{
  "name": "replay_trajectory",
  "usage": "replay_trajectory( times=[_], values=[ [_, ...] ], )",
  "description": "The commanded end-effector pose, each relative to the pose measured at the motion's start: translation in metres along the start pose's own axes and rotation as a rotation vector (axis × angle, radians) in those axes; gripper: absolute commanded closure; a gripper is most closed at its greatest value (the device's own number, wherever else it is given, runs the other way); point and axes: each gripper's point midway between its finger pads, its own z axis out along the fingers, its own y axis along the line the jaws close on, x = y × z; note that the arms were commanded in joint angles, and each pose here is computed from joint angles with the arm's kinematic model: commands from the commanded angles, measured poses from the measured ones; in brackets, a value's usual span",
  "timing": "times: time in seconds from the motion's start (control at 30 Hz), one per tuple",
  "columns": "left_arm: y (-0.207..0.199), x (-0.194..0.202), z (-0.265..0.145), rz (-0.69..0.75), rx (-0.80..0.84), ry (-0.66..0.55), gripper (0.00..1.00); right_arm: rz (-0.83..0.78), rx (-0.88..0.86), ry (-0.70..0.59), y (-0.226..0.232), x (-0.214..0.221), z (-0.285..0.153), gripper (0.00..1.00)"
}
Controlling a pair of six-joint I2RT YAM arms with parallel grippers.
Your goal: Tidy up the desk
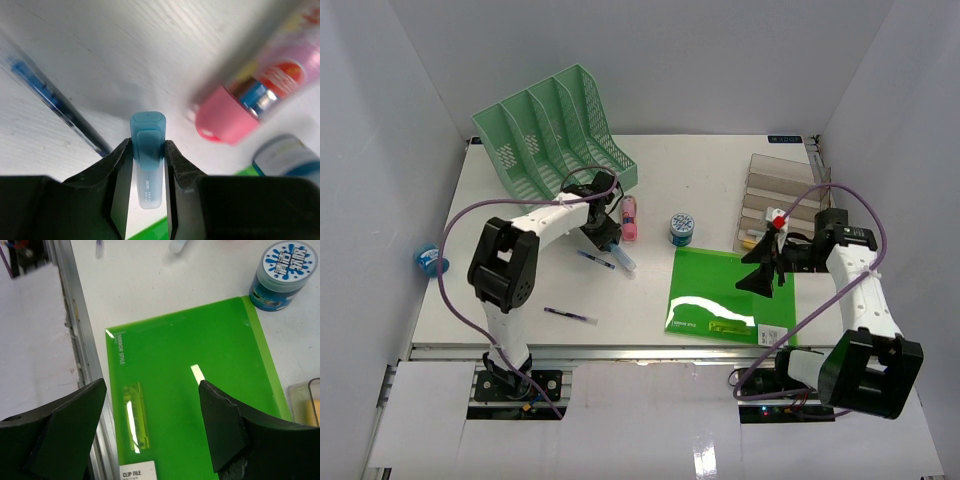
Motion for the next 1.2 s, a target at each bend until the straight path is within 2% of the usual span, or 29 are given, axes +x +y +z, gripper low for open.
replay_trajectory(
  times=[0.0, 0.13, 0.23, 0.4, 0.6, 0.8, 1.03, 1.17],
  values=[
    [-0.045, 0.008, -0.066, 0.115, 0.313, -0.018, 1.0, -0.079, 0.149, 0.163, -0.024, -0.012, 0.01, 0.18],
    [-0.066, 0.045, -0.093, 0.204, 0.487, 0.045, 1.0, -0.055, 0.225, 0.168, -0.026, -0.027, 0.036, 0.03],
    [-0.078, 0.074, -0.109, 0.27, 0.591, 0.081, 1.0, 0.041, 0.175, 0.131, -0.014, -0.038, 0.055, 0.04],
    [-0.103, 0.119, -0.137, 0.367, 0.761, 0.117, 1.0, 0.221, 0.217, 0.137, -0.015, -0.054, 0.084, 0.05],
    [-0.117, 0.143, -0.156, 0.403, 0.873, 0.136, 1.0, 0.353, 0.171, 0.129, -0.012, -0.054, 0.105, 0.01],
    [-0.115, 0.148, -0.159, 0.376, 0.915, 0.143, 1.0, 0.429, 0.225, 0.124, -0.022, -0.044, 0.11, 0.14],
    [-0.122, 0.151, -0.161, 0.357, 0.943, 0.157, 1.0, 0.47, 0.212, 0.138, -0.023, -0.036, 0.117, 0.39],
    [-0.126, 0.15, -0.163, 0.346, 0.959, 0.156, 1.0, 0.479, 0.22, 0.145, -0.025, -0.031, 0.117, 0.44]
  ],
)
